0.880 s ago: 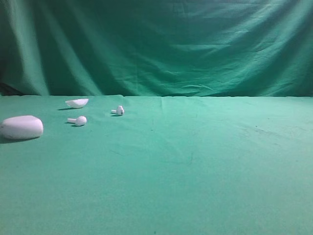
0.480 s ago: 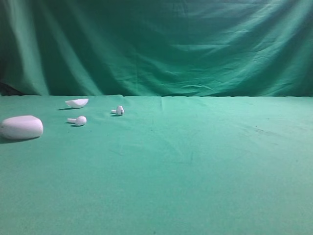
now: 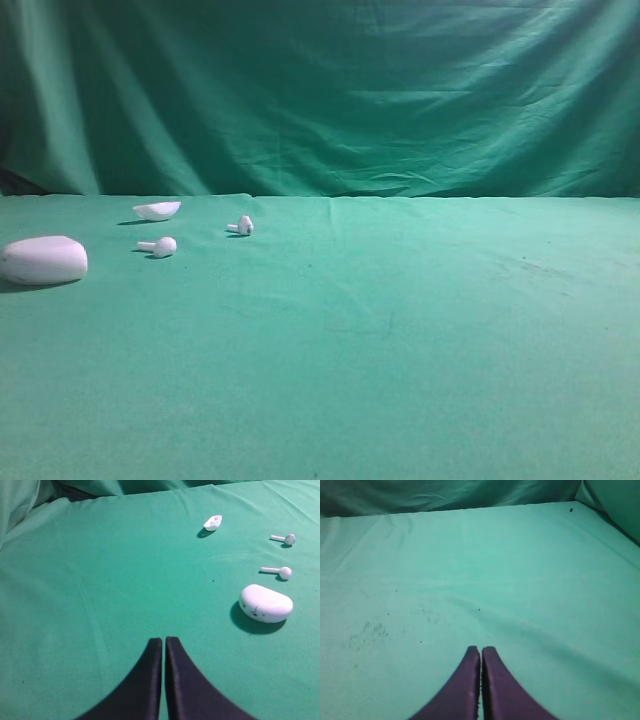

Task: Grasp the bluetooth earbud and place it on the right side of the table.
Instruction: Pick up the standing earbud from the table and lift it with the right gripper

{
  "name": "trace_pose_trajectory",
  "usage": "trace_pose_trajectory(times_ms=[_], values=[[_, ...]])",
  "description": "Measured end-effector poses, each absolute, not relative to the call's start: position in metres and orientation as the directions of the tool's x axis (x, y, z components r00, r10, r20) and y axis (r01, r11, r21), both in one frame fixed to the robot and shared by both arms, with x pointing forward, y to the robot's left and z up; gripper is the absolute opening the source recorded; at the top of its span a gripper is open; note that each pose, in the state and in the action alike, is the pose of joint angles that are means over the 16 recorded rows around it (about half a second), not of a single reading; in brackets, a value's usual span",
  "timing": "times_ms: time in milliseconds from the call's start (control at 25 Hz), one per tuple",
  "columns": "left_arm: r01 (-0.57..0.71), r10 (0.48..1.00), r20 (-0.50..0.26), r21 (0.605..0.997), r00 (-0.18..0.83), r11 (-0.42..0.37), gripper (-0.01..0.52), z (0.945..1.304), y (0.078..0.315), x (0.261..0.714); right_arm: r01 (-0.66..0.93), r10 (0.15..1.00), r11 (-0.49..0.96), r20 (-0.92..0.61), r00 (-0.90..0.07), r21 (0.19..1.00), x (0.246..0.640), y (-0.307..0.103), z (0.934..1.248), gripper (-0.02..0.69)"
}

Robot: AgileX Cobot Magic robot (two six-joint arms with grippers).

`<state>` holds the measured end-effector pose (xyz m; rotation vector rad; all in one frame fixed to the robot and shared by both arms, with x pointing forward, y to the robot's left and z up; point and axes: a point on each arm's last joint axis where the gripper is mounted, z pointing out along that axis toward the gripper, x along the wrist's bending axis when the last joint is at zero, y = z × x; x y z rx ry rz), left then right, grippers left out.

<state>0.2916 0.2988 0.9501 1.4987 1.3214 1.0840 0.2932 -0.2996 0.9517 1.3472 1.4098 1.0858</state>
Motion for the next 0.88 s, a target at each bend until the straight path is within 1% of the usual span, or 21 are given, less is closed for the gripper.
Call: trace_pose_trajectory(times_ms=[200, 360, 480, 560, 640, 760, 880], values=[[0.267, 0.995, 0.074, 0.960, 0.069, -0.090, 0.000, 0.950, 0.299, 0.292, 0.062, 0.998, 0.037, -0.034, -0.055, 0.997, 0.295, -0.297, 0.967, 0.000], [0.267, 0.995, 0.074, 0.960, 0.069, -0.090, 0.000, 0.950, 0.299, 0.292, -0.080, 0.996, 0.008, -0.015, -0.083, 0.997, 0.295, -0.294, 0.983, 0.000], [0.267, 0.995, 0.074, 0.960, 0.069, -0.090, 0.000, 0.950, 0.299, 0.292, -0.129, 0.995, -0.031, 0.019, -0.096, 0.991, 0.295, -0.293, 0.997, 0.000], [0.267, 0.995, 0.074, 0.960, 0.069, -0.090, 0.000, 0.950, 0.299, 0.292, -0.121, 0.994, -0.056, 0.044, -0.095, 0.991, 0.297, -0.293, 1.008, 0.000], [0.267, 0.995, 0.074, 0.960, 0.069, -0.090, 0.000, 0.950, 0.299, 0.292, -0.078, 0.994, -0.077, 0.070, -0.086, 0.994, 0.300, -0.294, 1.019, 0.000], [0.267, 0.995, 0.074, 0.960, 0.069, -0.090, 0.000, 0.950, 0.299, 0.292, 0.037, 0.993, -0.101, 0.103, -0.054, 0.994, 0.309, -0.295, 1.034, 0.000], [0.267, 0.995, 0.074, 0.960, 0.069, -0.090, 0.000, 0.950, 0.299, 0.292, 0.198, 0.993, -0.115, 0.118, -0.006, 0.973, 0.322, -0.296, 1.048, 0.000]])
